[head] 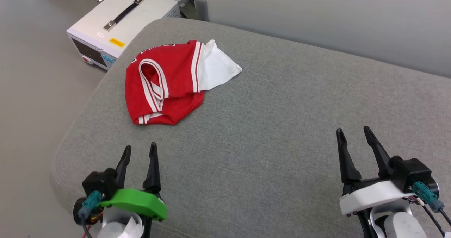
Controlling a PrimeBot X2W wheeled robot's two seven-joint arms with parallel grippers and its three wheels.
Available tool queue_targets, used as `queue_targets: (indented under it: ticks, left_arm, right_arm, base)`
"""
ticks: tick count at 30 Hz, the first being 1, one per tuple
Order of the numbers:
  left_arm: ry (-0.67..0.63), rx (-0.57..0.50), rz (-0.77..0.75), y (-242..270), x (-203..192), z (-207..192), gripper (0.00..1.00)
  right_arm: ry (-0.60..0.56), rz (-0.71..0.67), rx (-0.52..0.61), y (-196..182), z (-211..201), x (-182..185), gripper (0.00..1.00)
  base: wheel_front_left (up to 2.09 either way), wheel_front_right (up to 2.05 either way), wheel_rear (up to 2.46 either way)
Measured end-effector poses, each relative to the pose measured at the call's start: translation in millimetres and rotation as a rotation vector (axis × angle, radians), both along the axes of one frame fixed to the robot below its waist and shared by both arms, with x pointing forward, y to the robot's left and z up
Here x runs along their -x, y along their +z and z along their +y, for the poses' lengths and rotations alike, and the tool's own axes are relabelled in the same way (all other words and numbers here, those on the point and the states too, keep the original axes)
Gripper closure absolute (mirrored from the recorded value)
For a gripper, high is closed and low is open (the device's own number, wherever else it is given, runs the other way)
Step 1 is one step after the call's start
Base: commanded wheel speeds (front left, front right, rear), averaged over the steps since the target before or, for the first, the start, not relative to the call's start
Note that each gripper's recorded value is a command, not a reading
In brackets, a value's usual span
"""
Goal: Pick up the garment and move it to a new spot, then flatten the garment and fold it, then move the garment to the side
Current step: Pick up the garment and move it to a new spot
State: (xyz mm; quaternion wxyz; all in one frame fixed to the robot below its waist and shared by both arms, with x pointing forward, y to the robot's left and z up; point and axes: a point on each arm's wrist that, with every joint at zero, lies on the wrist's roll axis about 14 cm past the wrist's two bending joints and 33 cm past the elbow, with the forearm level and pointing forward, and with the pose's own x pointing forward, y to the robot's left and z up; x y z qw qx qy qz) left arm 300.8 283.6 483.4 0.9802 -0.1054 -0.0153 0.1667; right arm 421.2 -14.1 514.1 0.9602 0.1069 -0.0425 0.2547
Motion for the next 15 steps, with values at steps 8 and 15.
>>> queue_targets:
  ticks: [8,15]
  left_arm:
    - [-0.150,-0.030,0.140,-6,-88,5,0.00]
    - [-0.317,-0.070,0.413,-10,-155,18,0.00]
  right_arm:
    - [-0.019,-0.004,0.000,-9,-3,-25,0.00]
    - [-0.072,0.014,-0.006,-25,-21,-46,0.00]
  base:
    - [0.00,0.00,0.00]
    - [0.00,0.00,0.00]
